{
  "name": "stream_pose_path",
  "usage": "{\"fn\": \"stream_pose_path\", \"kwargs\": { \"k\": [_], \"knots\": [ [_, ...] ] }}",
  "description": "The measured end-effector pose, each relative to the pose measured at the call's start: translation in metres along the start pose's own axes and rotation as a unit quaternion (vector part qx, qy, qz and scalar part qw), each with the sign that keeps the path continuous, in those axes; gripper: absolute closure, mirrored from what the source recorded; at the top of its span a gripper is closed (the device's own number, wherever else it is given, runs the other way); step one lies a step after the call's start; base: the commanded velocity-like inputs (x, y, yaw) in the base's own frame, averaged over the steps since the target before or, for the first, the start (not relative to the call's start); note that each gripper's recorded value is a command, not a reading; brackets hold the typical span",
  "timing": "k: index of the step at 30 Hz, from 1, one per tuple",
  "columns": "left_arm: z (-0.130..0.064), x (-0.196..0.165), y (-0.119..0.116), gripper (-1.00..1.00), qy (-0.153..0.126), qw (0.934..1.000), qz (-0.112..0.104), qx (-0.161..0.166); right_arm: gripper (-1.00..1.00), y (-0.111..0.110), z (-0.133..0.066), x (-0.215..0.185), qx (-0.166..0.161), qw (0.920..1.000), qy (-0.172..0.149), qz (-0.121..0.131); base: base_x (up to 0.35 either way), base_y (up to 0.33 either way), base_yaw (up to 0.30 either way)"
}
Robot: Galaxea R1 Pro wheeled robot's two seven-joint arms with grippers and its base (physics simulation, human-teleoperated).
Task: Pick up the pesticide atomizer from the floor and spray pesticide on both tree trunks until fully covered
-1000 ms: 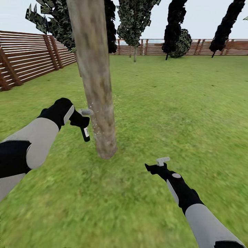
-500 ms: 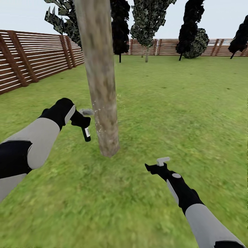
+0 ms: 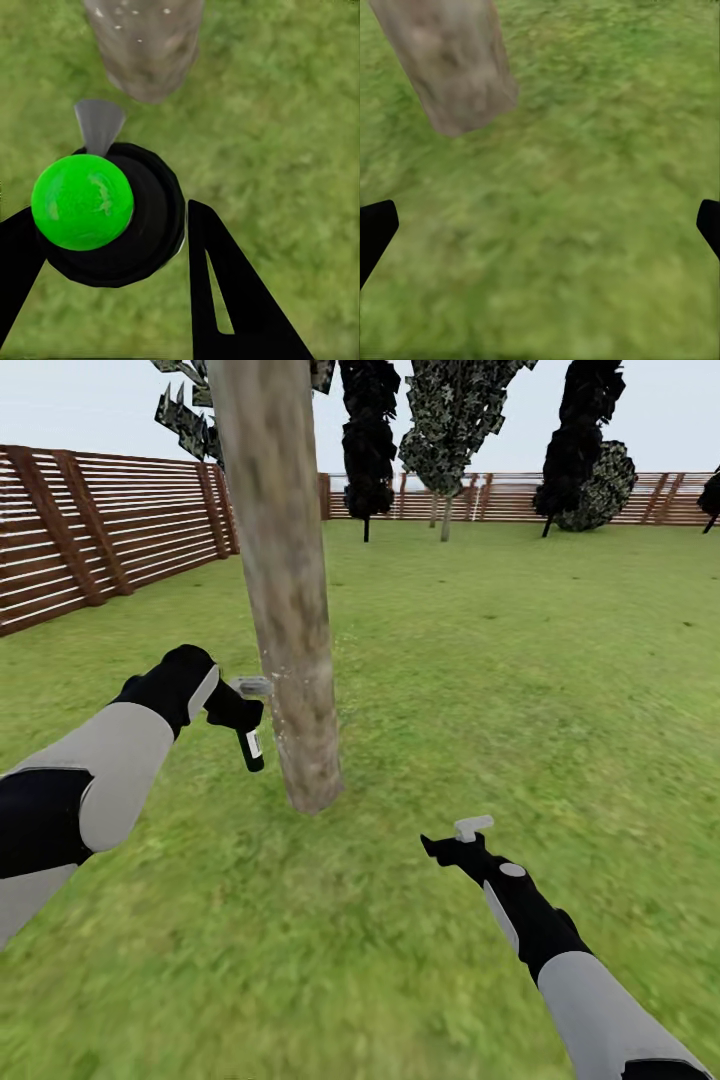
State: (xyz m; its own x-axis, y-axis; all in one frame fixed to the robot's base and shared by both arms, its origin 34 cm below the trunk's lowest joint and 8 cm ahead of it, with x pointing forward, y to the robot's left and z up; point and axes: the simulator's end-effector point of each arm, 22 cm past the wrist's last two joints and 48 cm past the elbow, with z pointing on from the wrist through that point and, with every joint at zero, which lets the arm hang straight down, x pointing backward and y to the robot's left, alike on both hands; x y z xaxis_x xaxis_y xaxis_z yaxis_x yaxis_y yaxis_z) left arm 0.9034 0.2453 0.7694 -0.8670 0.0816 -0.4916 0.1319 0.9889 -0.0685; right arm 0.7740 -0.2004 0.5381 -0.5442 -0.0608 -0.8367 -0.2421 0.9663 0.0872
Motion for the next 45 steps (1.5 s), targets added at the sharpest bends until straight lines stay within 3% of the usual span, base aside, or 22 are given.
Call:
{"fn": "stream_pose_path", "kwargs": {
  "k": [11,21,30,35,37,39,45],
  "knots": [
    [0.001,0.003,0.004,1.00,0.002,1.0000,-0.002,-0.002,-1.00,0.000,0.000,0.001,0.000,1.0000,0.001,0.000,0.000,-0.275,0.202],
    [0.058,0.088,0.008,1.00,0.064,0.9979,-0.008,-0.003,-1.00,0.000,0.000,0.001,-0.001,1.0000,0.001,-0.001,0.000,-0.275,0.001],
    [0.070,0.112,0.014,1.00,0.079,0.9967,-0.015,-0.005,-1.00,0.002,0.000,0.003,-0.002,1.0000,0.003,-0.002,0.077,-0.177,0.000],
    [0.077,0.124,0.051,1.00,0.067,0.9972,-0.024,-0.024,-1.00,0.002,0.000,0.004,-0.002,1.0000,0.004,-0.002,0.018,-0.003,0.000],
    [0.080,0.117,0.051,1.00,0.041,0.9986,-0.028,-0.017,-1.00,0.002,0.000,0.004,-0.002,1.0000,0.004,-0.002,0.093,0.000,0.000],
    [0.080,0.108,0.056,1.00,0.018,0.9986,-0.046,-0.022,-1.00,0.001,0.000,0.003,-0.002,1.0000,0.003,-0.002,0.187,0.000,0.000],
    [0.082,0.110,0.058,1.00,0.019,0.9981,-0.049,-0.030,-1.00,0.000,0.000,0.001,0.000,1.0000,0.001,0.000,0.048,-0.032,0.000]
  ]
}}
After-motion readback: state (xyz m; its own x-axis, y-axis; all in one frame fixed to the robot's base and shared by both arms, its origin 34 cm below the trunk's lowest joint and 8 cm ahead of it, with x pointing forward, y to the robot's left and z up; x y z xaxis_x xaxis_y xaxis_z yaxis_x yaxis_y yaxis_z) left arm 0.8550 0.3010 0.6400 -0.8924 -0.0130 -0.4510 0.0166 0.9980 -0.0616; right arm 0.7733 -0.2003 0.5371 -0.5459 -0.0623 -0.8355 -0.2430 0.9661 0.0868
